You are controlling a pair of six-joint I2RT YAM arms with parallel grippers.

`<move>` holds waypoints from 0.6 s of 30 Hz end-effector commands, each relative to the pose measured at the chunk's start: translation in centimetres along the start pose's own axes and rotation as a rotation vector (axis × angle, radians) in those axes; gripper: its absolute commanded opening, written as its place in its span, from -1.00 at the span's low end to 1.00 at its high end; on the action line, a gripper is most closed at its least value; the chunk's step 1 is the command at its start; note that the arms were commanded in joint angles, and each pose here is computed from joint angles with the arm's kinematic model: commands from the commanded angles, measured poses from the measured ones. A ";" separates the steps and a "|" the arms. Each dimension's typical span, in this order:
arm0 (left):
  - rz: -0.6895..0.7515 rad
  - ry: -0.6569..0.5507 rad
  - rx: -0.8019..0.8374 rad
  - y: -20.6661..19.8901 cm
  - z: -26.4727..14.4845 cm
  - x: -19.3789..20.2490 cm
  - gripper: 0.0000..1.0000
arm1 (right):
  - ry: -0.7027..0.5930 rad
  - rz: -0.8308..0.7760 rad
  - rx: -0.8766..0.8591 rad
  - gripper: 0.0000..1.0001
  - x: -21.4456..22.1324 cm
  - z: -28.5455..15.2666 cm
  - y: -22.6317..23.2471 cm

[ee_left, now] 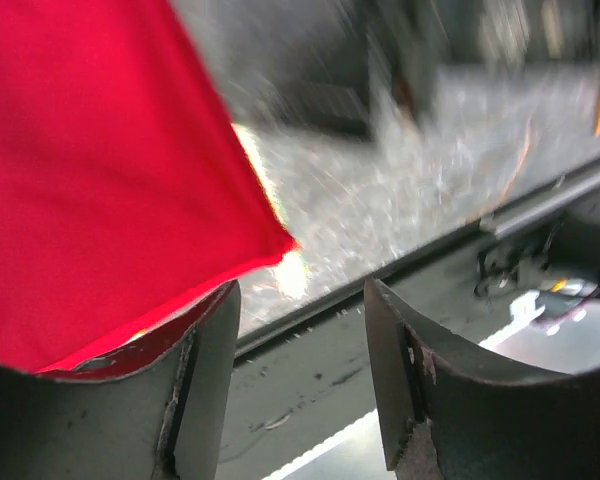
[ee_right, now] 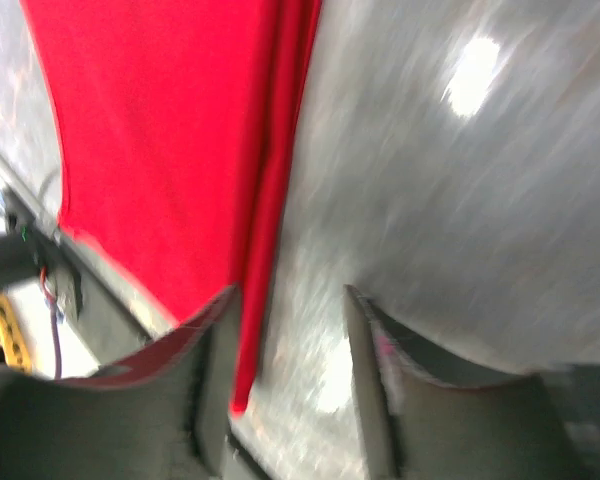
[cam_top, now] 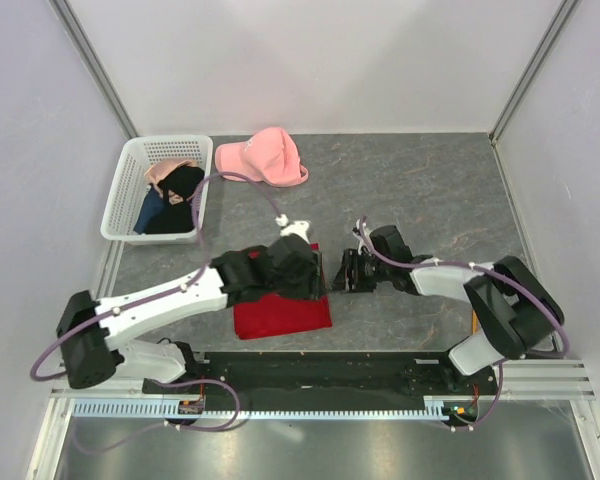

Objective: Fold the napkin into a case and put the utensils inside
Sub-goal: Pick up the lower triangle-folded napkin from the center of the board.

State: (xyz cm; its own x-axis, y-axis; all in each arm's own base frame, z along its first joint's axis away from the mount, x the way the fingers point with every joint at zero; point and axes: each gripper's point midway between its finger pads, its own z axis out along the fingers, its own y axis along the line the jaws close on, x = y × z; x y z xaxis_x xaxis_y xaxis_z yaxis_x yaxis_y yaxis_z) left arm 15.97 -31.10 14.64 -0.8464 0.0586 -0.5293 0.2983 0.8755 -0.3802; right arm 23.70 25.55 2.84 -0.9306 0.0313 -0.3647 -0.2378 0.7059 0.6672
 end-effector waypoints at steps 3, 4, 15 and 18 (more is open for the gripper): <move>-0.138 -0.072 0.013 6.1 -1.6 -3.2 0.21 | 0.109 -0.024 0.010 0.24 7.1 -0.8 1.5; -0.139 -0.082 0.014 6.7 -1.8 -3.7 0.21 | 0.108 -0.030 0.010 0.26 7.7 -0.8 1.6; -0.208 -0.175 -0.027 11.8 -3.5 -7.6 0.22 | 0.108 -0.043 0.187 -0.66 10.1 -1.0 -1.8; -0.228 -0.171 -0.020 12.4 -3.2 -7.8 0.23 | 0.116 0.021 0.245 -1.00 10.4 -1.3 -4.2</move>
State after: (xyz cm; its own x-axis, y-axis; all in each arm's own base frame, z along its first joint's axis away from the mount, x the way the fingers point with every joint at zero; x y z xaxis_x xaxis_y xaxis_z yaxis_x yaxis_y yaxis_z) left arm 24.25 -19.02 15.95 -0.8099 -0.2506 -0.5303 0.0378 0.8799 -0.4737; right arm 15.43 26.67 1.45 -0.9377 -0.0525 -0.3435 -0.2713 0.7281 0.6295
